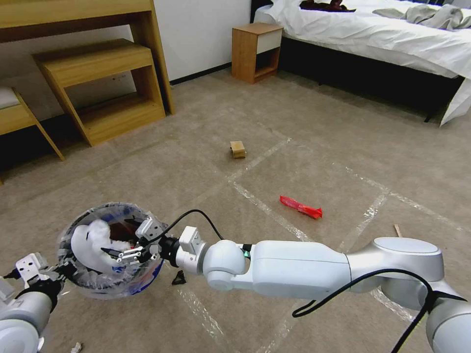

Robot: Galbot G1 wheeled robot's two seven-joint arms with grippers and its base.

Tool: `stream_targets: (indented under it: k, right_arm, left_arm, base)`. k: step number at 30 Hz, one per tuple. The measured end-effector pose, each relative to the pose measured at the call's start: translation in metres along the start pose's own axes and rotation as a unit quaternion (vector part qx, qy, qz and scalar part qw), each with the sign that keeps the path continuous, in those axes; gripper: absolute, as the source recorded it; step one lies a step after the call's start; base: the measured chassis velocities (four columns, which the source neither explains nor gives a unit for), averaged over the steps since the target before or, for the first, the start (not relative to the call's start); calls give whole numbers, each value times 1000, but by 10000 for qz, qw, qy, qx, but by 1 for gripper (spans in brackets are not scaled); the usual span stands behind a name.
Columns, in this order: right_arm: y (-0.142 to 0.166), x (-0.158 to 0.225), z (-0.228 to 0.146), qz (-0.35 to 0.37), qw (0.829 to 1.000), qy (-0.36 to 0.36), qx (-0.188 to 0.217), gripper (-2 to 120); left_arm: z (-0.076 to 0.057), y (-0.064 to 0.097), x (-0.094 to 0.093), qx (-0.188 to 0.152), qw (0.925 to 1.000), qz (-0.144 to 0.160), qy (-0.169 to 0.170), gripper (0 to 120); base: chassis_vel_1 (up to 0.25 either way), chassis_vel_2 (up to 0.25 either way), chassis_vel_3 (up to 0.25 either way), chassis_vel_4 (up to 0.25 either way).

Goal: Pick up the trash bin and place the garbage on the floor into it.

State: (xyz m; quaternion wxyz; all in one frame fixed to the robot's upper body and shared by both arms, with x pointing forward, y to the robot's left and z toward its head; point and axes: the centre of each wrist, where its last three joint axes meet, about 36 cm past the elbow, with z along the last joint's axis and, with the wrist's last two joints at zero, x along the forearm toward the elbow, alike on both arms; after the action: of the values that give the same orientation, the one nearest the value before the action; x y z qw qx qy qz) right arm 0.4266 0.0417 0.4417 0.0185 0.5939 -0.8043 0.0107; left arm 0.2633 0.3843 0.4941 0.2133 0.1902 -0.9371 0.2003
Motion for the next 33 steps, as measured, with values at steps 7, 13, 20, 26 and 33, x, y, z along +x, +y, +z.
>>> stream_targets:
  k: [7, 13, 20, 26, 33]
  right_arm:
    - [0, -1, 1, 4, 10000, -3, 16, 100]
    - [0, -1, 1, 3, 10000, -27, 13, 100]
    - [-1, -3, -5, 9, 9998, -202, -22, 100]
    - [-4, -12, -30, -67, 9952, -923, -305, 100]
    - [-14, -11, -71, -73, 9842, -1683, -543, 100]
  left_arm:
    - [1, 1, -1, 12, 10000, -13, -8, 0]
    - [3, 1, -1, 20, 10000, -21, 2, 0]
    - [5, 1, -1, 35, 10000, -29, 17, 0]
    - [4, 1, -2, 31, 10000, -34, 4, 0]
    - [1, 7, -1, -15, 9999, -125, -23, 0]
  base:
    - [0, 0, 0, 0]
    - [0, 0, 0, 0]
    - [0, 0, 0, 0]
    - [0, 0, 0, 0]
    - [0, 0, 0, 0]
